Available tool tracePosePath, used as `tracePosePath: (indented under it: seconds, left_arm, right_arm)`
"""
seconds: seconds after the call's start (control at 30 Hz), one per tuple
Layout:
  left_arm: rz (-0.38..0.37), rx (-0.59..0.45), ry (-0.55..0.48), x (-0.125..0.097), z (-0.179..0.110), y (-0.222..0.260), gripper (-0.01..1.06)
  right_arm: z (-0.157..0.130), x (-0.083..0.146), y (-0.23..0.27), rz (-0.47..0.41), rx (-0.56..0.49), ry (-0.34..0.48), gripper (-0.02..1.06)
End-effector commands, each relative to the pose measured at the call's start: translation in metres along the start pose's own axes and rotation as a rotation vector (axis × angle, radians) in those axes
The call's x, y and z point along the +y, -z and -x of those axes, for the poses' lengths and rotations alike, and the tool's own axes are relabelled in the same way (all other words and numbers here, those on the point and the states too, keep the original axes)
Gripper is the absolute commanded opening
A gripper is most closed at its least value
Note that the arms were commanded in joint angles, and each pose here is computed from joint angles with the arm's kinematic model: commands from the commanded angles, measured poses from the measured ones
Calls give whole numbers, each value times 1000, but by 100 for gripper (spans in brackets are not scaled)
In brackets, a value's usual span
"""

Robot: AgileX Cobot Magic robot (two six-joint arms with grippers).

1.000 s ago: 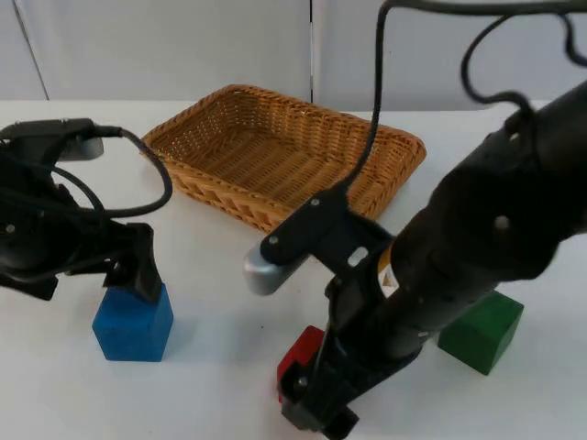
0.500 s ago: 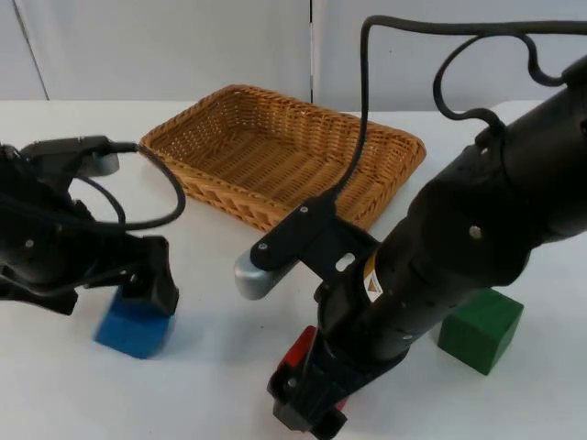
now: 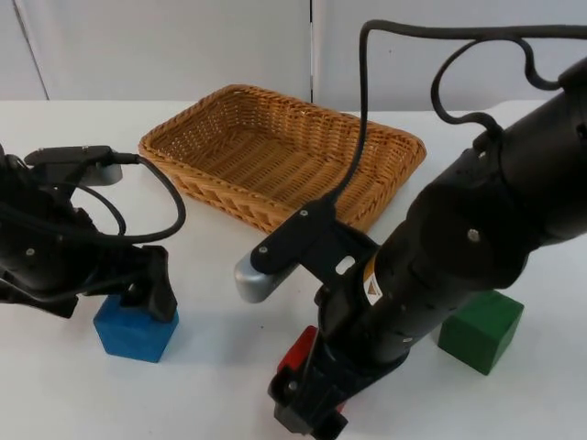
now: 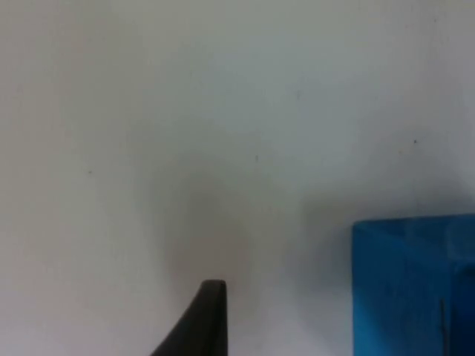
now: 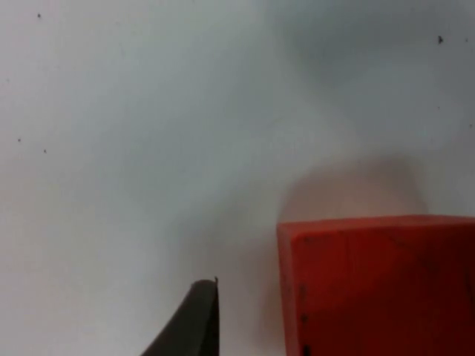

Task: Pick up one cube with each hand and place exactly two cubes into the same basket, leaving the remaining cube outside.

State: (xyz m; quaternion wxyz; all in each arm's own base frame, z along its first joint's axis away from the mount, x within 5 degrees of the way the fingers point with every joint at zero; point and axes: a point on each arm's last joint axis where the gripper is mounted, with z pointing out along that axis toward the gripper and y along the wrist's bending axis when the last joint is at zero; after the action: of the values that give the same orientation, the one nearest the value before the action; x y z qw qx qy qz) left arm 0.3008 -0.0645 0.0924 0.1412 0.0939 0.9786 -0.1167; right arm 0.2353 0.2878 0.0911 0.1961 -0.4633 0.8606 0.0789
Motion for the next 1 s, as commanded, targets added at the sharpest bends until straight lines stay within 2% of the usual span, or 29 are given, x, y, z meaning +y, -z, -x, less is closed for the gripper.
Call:
tracePosePath:
  seconds: [0.0,0.2,0.5,0.97]
  left_arm:
    - [-4,-7,-8,-4,0,-1,105]
    - [2,-11,-91,-16,0,-6,105]
    - [2,47,-82,-12,-8,-22,105]
    - [2,47,-80,-12,-8,-22,105]
  right_arm:
    - [4,1,2,0,-16,3,105]
    - [4,1,2,0,-14,3,105]
    - [5,1,2,-1,-29,3,105]
    - [2,2,-3,0,-15,-3,105]
